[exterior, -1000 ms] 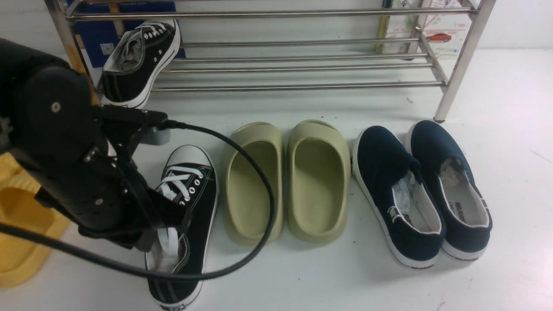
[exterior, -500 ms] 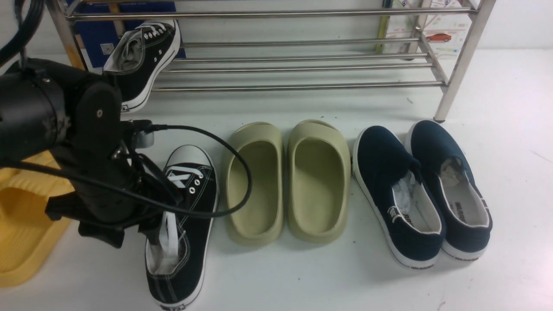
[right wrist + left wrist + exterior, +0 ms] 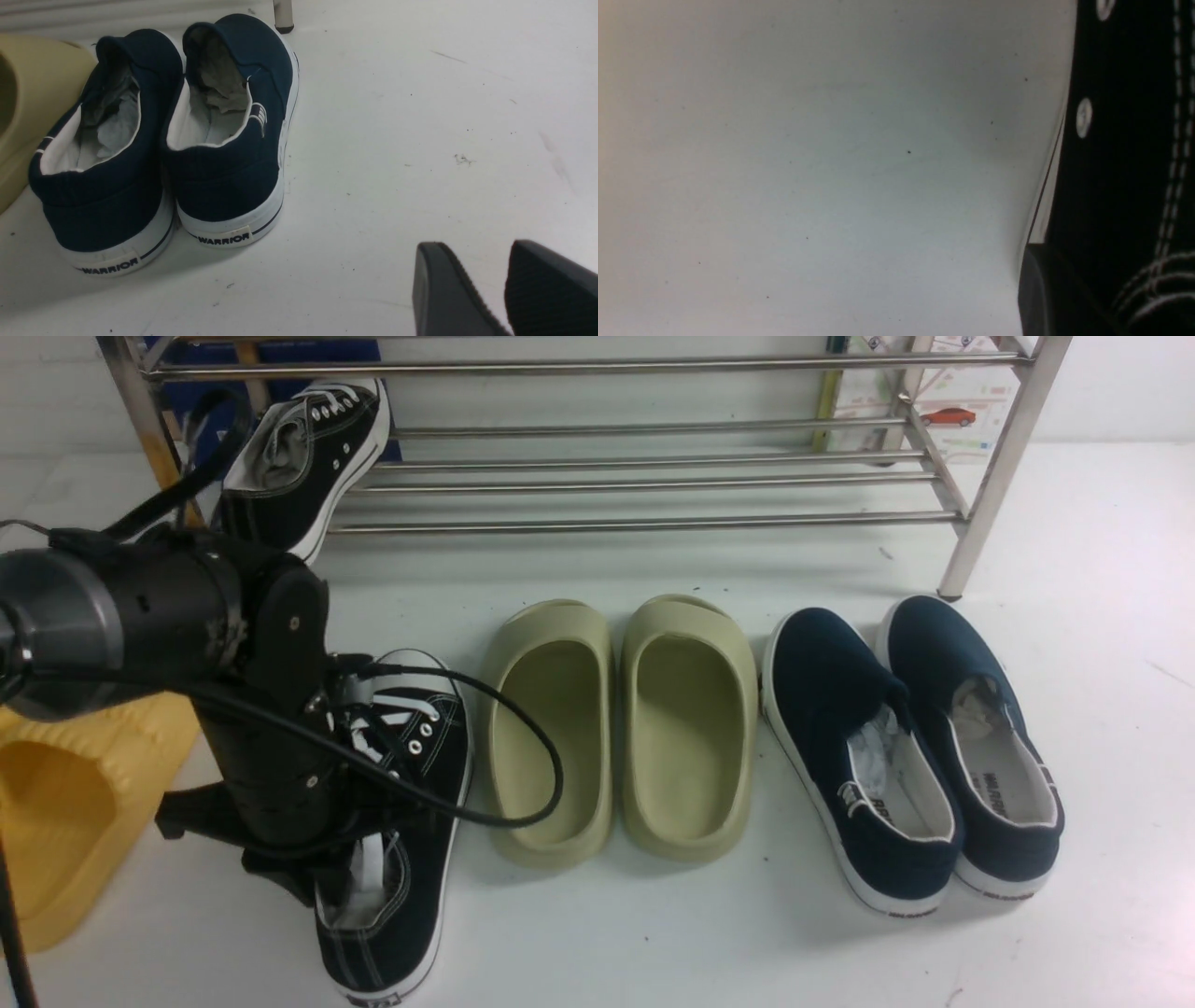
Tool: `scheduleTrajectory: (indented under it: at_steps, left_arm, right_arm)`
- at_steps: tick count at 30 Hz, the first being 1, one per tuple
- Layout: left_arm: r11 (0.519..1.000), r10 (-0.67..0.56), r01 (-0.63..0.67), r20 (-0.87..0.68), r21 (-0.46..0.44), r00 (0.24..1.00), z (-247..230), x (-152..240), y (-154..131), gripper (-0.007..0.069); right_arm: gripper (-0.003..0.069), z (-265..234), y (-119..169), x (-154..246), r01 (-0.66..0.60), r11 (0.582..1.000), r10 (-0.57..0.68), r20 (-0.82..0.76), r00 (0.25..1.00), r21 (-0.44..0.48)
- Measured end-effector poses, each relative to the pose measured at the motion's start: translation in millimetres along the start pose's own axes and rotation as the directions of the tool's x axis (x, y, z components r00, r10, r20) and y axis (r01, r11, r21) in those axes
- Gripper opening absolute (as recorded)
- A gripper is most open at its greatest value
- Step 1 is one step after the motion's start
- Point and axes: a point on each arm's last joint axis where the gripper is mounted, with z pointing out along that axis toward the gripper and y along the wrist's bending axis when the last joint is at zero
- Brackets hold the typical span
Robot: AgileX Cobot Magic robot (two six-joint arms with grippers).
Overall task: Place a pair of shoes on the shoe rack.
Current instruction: Use the left arm to grab the shoe closest to it, then use the left arm to put a shoe into the shoe rack
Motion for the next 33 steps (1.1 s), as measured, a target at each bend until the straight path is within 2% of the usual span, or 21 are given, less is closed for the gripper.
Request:
scheduleTrajectory:
  at_steps: [1,2,14,20,26,33]
  left_arm:
    - [1.0,0.004,-0.004,0.011,0.0,1.0,-3,0,1,-0.0006]
    - [1.0,0.006,-0.006,0.024,0.002,1.0,-7,1,1,-0.0013]
    - [0.998,0.026,-0.036,0.2,0.045,0.979,-94,1,7,-0.0013]
    - [0.986,-0.097,0.053,0.284,0.158,0.954,-127,-26,25,-0.0013]
    - [0.963,-0.135,0.058,0.284,0.263,0.949,-124,-63,38,-0.0013]
    - [0.959,-0.125,0.044,0.28,0.281,0.952,-107,-110,33,-0.0013]
  right_arm:
    - [0.0239,0,0,0,0.0,1.0,0.0,0.0,1.0,0.0]
    - [0.0239,0,0,0,0.0,1.0,0.0,0.0,1.0,0.0]
    - [0.0239,0,0,0,0.0,1.0,0.0,0.0,1.0,0.0]
    - [0.0239,0,0,0,0.0,1.0,0.0,0.0,1.0,0.0]
    - [0.0239,0,0,0,0.0,1.0,0.0,0.0,1.0,0.0]
    - [0.0239,0,0,0,0.0,1.0,0.0,0.0,1.0,0.0]
